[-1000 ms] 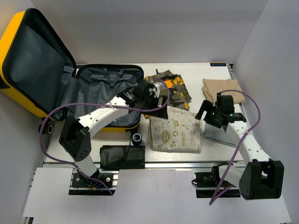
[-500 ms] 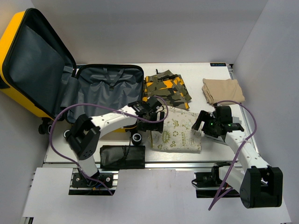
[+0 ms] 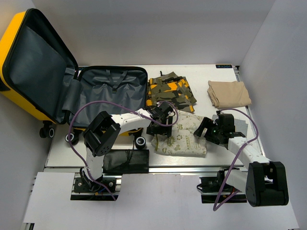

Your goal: Pack the luggage

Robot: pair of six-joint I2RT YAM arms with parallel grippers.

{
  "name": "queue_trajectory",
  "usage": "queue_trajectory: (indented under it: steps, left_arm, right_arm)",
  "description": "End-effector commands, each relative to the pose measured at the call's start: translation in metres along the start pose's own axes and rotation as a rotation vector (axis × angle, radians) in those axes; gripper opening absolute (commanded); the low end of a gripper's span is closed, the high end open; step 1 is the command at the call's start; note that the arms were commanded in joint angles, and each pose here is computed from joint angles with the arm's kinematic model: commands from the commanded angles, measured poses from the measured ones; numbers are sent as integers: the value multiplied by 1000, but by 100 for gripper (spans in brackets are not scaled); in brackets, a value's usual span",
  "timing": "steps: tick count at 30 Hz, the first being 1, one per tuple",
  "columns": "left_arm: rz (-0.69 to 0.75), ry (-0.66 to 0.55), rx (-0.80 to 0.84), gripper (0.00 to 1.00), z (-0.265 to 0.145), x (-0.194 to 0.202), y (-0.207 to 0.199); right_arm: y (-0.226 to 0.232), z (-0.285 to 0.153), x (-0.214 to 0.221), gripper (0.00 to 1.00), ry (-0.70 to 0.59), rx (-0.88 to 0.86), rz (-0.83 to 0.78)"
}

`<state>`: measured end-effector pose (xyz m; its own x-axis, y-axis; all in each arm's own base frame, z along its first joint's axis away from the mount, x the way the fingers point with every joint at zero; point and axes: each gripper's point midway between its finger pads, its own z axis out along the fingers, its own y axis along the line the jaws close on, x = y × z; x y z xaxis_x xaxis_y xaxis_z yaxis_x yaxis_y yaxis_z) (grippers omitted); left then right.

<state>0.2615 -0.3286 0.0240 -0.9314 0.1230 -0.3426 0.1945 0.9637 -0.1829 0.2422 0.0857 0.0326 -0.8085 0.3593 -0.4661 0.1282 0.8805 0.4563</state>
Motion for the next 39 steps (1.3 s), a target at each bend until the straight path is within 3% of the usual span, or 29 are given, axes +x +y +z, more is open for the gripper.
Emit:
queue_trajectory:
  steps: [1, 2, 7, 8, 9, 11, 14, 20, 25, 28, 30, 32, 35, 39]
  left_arm:
    - [17, 27, 20, 82, 14, 12, 1]
    - [27, 31, 41, 77, 13, 13, -2]
    - [114, 5, 186, 39, -1, 9, -34]
    - [142, -5, 204, 26, -5, 6, -37]
    - [163, -33, 225, 18, -14, 1, -45]
    - [205, -94, 248, 0, -28, -13, -56]
    - [247, -186, 326, 0, -59, -31, -74]
    - [299, -413, 429, 0, -145, -84, -102]
    - [248, -633, 363, 0, -216, -132, -93]
    - [199, -732, 261, 0, -248, -160, -70]
    - [144, -805, 108, 0, -267, -186, -42]
    - [123, -807, 3, 0, -269, -196, -20]
    - [18, -838, -194, 0, -277, -223, 32]
    - [-81, -876, -292, 0, -288, -250, 98]
  right_arm:
    - [-4, 9, 5, 88, 8, 4, -11]
    - [-5, 10, 7, 86, 13, 1, -15]
    - [12, 11, 9, 52, 33, -86, -47]
    - [17, 10, 8, 45, 34, -103, -55]
    - [21, 7, 8, 20, 43, -116, -62]
    - [31, -3, 0, 0, 13, -140, -89]
    - [44, -23, -21, 0, -68, -157, -118]
    - [111, -78, -64, 0, -196, -358, -228]
    - [163, -121, -107, 0, -306, -448, -314]
    - [190, -128, -125, 0, -348, -503, -334]
    - [215, -127, -142, 0, -363, -547, -356]
    - [245, -130, -155, 0, -372, -585, -371]
    - [288, -97, -166, 0, -303, -598, -374]
    - [346, -61, -175, 0, -260, -593, -421]
